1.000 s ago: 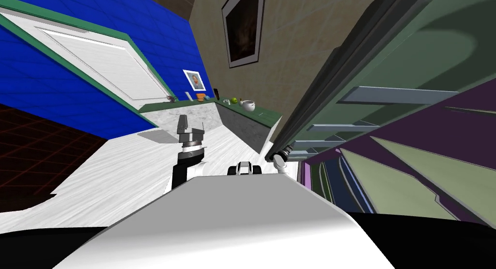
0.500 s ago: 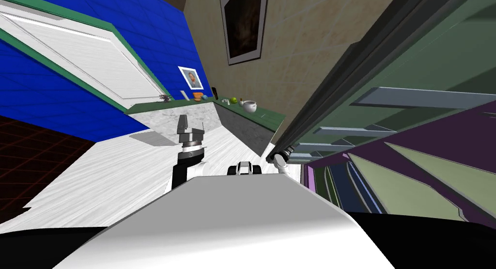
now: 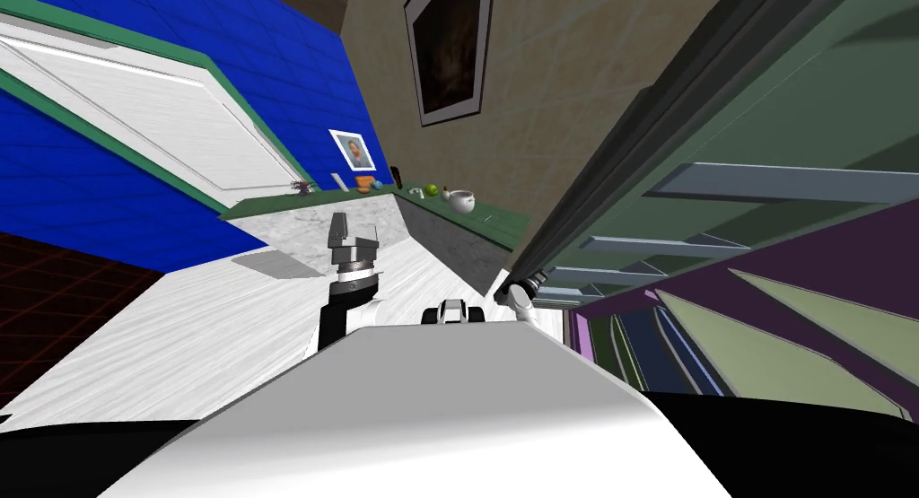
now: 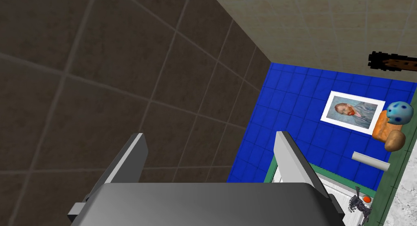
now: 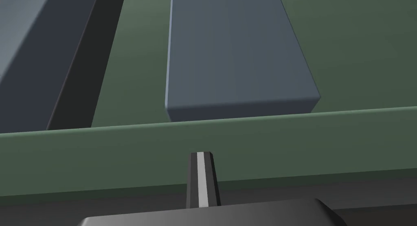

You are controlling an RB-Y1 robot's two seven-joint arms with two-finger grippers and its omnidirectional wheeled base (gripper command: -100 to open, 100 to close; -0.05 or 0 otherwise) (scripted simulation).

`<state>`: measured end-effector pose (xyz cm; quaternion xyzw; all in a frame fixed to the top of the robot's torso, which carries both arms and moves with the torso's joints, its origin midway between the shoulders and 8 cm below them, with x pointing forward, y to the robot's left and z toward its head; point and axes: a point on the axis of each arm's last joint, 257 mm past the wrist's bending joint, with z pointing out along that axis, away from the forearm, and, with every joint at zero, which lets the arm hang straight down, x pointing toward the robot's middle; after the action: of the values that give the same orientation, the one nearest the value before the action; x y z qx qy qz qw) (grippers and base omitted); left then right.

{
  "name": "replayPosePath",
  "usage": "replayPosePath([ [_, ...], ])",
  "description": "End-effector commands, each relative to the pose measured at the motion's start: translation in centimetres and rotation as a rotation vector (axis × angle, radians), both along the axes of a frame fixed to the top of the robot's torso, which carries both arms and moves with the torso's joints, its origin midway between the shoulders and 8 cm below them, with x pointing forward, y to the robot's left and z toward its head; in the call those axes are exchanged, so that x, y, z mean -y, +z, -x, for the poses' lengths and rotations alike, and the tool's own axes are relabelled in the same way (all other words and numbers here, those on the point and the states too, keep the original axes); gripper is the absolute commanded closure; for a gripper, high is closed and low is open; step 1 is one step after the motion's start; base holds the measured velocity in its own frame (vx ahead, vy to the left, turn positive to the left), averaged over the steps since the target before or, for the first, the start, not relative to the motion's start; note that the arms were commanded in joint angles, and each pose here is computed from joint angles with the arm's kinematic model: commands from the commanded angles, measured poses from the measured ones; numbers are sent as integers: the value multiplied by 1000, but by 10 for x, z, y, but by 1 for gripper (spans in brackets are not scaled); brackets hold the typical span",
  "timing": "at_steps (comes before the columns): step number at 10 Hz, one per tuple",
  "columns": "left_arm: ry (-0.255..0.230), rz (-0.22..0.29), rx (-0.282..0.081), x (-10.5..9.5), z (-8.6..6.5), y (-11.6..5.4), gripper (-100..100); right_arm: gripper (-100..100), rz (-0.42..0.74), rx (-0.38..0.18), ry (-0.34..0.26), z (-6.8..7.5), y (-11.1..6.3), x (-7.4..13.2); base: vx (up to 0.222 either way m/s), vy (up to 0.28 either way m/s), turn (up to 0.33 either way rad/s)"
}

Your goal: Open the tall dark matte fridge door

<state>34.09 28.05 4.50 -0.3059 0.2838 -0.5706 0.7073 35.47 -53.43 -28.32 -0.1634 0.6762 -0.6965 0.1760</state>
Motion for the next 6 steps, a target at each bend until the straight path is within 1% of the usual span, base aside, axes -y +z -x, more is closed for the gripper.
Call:
replayPosePath([
  [1, 0, 0, 0, 0, 0, 0, 0, 100, 2, -2, -54, 10, 2, 10, 273, 49, -35],
  [2, 0, 0, 0, 0, 0, 0, 0, 100, 2, -3, -69, 13, 2, 12, 221, 67, -20],
  [3, 0, 0, 0, 0, 0, 0, 0, 100, 1, -4, -98, 19, 3, 17, 271, 64, -45],
  [4, 0, 0, 0, 0, 0, 0, 0, 100, 0, -2, -80, 15, 3, 13, 139, 28, -7],
  [5, 0, 0, 0, 0, 0, 0, 0, -100, 0, -1, -79, 5, 14, 11, 10, 4, -45],
  [6, 0, 0, 0, 0, 0, 0, 0, -100, 1, -3, -79, 5, 14, 11, -21, 2, -28],
])
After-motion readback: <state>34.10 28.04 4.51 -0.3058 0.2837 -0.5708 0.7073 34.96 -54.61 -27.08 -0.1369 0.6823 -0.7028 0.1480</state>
